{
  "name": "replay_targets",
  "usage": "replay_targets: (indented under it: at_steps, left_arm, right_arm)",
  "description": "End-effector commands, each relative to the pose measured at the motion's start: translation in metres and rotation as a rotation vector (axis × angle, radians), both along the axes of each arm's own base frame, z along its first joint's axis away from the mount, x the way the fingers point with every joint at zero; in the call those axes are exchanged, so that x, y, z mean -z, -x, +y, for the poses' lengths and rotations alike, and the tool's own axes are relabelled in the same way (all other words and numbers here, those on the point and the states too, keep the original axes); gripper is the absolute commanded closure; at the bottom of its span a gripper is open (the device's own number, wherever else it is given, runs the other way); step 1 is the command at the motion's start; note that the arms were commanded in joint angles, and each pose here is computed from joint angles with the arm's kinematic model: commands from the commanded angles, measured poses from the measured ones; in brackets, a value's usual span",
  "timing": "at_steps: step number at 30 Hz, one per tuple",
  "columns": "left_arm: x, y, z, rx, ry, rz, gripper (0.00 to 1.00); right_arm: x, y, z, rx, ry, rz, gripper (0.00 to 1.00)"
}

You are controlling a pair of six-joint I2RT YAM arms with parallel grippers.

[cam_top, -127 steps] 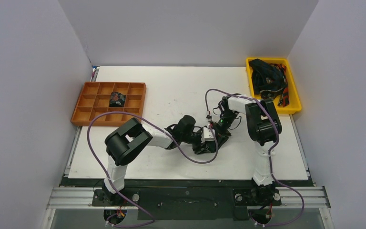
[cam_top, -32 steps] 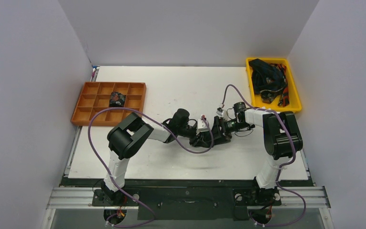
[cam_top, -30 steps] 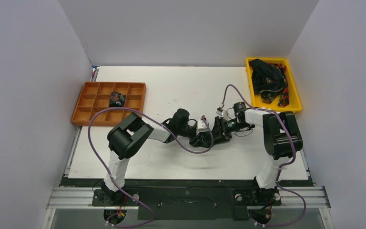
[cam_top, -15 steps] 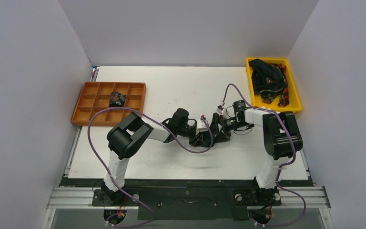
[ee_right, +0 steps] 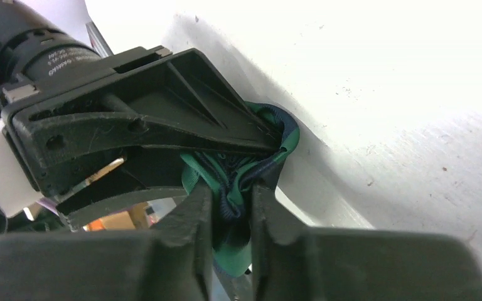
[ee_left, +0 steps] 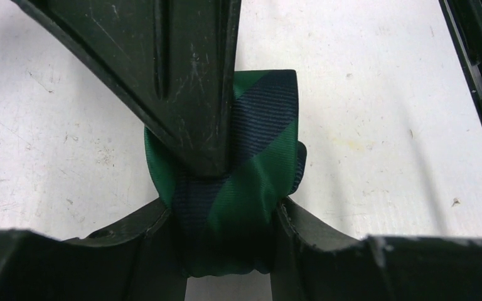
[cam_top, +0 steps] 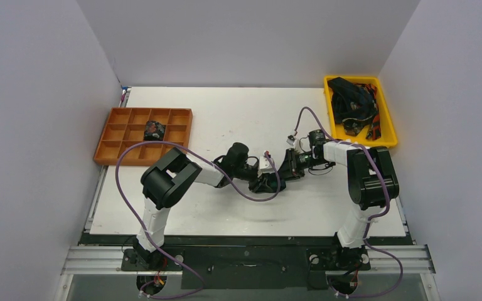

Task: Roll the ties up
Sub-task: Pick up the tie at the center of the board.

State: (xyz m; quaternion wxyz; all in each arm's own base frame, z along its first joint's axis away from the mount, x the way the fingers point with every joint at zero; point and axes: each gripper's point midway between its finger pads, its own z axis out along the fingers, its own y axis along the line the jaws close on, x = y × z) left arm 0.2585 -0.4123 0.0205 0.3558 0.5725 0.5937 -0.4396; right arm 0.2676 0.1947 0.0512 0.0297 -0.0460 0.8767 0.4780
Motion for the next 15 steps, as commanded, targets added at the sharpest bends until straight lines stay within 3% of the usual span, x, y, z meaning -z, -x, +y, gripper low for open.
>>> replay_targets:
  at_steps: [1,5,10,15]
  left_arm:
    - [0.05,0.013,0.033,-0.086,-0.163,0.156,0.74]
    - [0.018,-0.002,0.027,-0.15,-0.079,0.079,0.33]
    - [-0.01,-0.011,0.021,-0.183,-0.022,0.012,0.14]
    - [-0.013,-0.01,0.013,-0.169,-0.016,-0.038,0.07]
  right_arm:
    - [-0.007,0.017,-0.008,-0.101,0.025,-0.046,1.0]
    - [-0.005,0.018,-0.009,-0.122,0.056,-0.065,1.0]
    - [-0.011,0.017,0.004,-0.16,0.063,-0.101,1.0]
    - [-0.02,0.012,0.014,-0.154,0.055,-0.124,1.0]
